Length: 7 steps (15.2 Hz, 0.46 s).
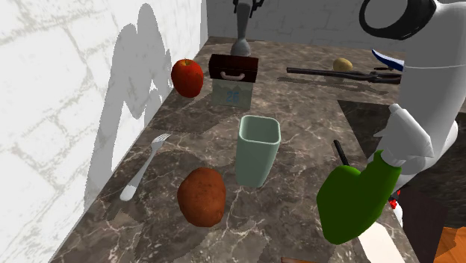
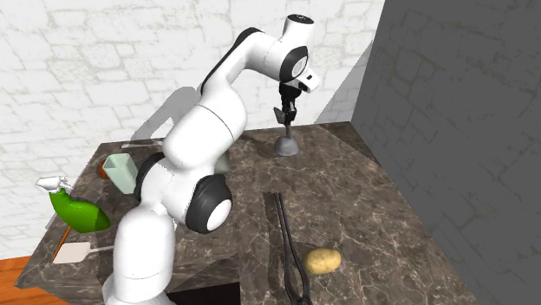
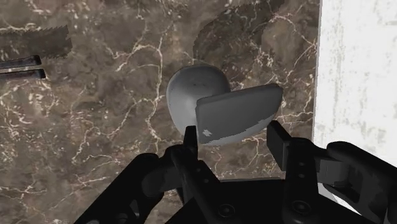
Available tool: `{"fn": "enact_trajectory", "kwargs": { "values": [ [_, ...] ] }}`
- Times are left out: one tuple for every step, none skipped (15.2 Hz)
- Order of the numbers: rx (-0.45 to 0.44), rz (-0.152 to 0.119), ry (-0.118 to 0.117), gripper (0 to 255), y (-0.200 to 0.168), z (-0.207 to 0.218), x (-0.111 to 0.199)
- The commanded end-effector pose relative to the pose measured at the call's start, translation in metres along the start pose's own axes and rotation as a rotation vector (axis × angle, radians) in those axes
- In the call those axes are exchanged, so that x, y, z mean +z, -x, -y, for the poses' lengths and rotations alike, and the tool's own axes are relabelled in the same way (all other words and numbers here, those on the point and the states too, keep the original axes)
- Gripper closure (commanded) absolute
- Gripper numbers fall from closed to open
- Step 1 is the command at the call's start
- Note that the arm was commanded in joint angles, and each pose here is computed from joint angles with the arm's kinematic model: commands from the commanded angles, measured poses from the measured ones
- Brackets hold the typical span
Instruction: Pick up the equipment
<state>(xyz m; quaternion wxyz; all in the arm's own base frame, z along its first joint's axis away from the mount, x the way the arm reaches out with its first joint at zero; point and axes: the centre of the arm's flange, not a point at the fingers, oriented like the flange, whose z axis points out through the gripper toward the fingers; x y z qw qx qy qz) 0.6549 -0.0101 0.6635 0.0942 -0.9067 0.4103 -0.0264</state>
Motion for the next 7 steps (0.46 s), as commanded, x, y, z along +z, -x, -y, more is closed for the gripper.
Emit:
{"fn": "enact_trajectory", "kwargs": {
  "values": [
    [0.0, 0.0, 0.0, 255, 0.0, 0.001, -0.011],
    [0.0, 0.0, 0.0, 255, 0.0, 0.002, -0.016],
    [0.0, 0.0, 0.0, 255, 0.0, 0.003, -0.021],
    [0.0, 0.0, 0.0, 255, 0.001, 0.004, -0.026],
    [0.0, 0.0, 0.0, 255, 0.001, 0.005, -0.031],
    [0.0, 0.0, 0.0, 255, 0.001, 0.005, -0.032],
    [0.0, 0.0, 0.0, 255, 0.001, 0.005, -0.032]
  ]
}}
